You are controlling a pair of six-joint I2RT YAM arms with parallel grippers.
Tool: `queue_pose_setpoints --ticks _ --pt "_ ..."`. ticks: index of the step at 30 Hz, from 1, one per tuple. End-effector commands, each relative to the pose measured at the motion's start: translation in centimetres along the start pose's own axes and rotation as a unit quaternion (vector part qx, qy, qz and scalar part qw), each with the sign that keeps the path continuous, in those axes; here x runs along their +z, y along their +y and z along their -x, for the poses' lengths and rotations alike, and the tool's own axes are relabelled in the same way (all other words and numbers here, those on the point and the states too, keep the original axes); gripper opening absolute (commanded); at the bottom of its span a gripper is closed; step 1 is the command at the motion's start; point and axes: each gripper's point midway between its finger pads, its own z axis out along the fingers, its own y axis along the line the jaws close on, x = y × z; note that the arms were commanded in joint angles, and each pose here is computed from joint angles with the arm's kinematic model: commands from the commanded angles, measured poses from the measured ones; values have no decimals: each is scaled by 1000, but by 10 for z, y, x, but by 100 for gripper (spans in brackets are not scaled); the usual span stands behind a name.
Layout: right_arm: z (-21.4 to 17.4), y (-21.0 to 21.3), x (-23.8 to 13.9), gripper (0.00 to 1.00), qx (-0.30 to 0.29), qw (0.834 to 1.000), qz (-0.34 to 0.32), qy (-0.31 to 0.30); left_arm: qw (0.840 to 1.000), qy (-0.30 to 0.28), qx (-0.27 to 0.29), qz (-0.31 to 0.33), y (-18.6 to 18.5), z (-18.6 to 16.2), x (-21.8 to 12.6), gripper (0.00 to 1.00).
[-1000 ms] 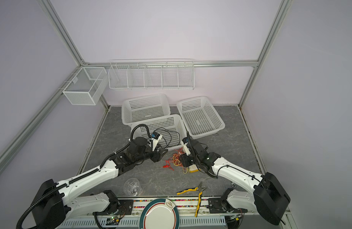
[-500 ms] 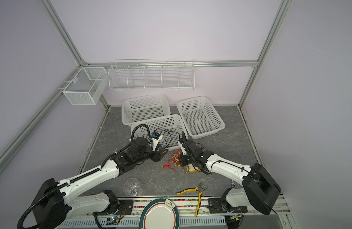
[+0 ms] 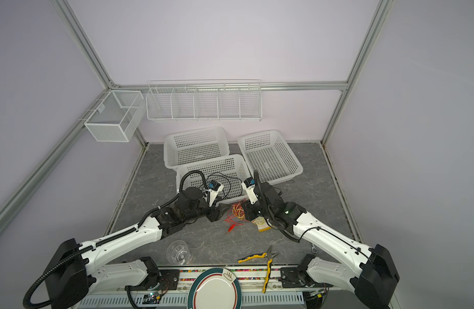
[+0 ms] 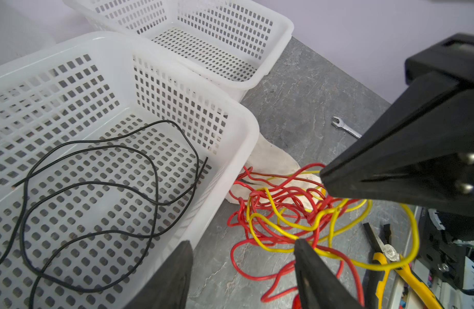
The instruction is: Untangle the cables
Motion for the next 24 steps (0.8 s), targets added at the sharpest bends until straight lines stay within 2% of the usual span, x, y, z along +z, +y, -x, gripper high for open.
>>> queue_pose_setpoints --ticks 1,9,18,21,23,24 --pt "8 11 -9 7 -16 1000 22 -9 999 -15 17 -25 -14 13 4 61" --pt "6 12 -8 7 -16 999 27 -6 997 -13 39 -67 -44 16 15 56" --pt "7 13 -7 7 -14 999 31 -10 995 -10 49 -87 -58 16 24 43" --pt "10 13 -9 6 -11 999 29 -18 995 -3 48 -92 -60 13 30 28" --pt "11 7 -10 6 -5 1000 12 -25 995 6 45 -92 -61 8 34 6" --pt "11 4 -11 7 -2 1000 2 -26 995 9 43 -91 -61 6 36 0"
